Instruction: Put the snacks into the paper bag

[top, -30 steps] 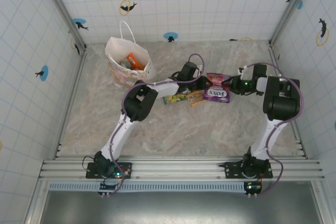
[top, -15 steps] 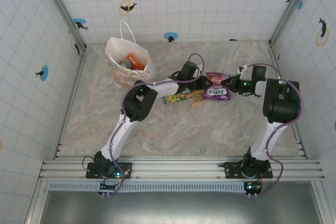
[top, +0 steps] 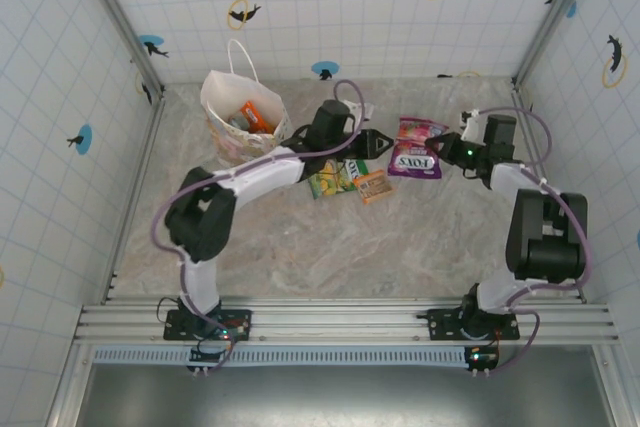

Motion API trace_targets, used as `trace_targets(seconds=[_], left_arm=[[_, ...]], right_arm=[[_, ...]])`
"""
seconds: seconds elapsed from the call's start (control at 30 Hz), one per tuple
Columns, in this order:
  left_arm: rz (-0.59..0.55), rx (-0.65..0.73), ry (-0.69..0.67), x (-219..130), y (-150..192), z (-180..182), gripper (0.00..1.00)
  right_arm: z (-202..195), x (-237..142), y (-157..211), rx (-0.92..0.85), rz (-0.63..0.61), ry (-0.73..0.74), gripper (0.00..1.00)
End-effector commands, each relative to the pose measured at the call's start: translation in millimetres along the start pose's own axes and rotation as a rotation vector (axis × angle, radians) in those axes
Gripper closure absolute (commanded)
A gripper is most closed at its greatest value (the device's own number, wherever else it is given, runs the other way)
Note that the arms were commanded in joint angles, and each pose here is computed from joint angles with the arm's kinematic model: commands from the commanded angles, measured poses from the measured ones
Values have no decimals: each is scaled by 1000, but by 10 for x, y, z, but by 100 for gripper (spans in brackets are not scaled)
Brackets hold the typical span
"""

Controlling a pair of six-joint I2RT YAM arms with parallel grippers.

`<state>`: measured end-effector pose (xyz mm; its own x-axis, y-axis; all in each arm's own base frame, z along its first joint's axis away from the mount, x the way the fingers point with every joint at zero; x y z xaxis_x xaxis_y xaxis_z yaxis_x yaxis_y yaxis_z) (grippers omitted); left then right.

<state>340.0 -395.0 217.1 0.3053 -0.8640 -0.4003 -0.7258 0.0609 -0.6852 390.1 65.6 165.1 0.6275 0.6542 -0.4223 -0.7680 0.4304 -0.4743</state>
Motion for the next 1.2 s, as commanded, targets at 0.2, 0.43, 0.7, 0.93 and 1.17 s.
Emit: trace_targets(seconds=[0.2,0.43,0.7,0.93,1.17], left_arm=[[68,6,-92,-783,590,-55,60],[109,-28,-218,-1285,1021,109,57],[31,-149,-325,-1823,1208,538,55],[-77,-251,-427,-2325,1200,969,53],[-164,-336,-485,-2726,1129,1350,53]], right_arm=[[1207,-130,-104,-263,-217,-73,95],[2064,-164,-66,-398,-342,-149,96],[3074,-56,84,-583,-427,-267,96],[3845,226,129,-747,-426,-384,95],[4345,822,203,-915,-346,-414,95]])
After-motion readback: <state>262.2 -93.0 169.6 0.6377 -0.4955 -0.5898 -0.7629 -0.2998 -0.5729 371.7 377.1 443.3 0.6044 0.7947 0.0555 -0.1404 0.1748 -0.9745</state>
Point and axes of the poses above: each hand's point on the last joint's axis, 136 mm out from that joint toward the fingers, its own x axis out along the fingers, its own z axis along the line the jaws close on, y = z × x, the point moved 4 cm from there along -x, back along the fingers, and after that the axes turned 6 degrees about x, right-handed, at the moved point
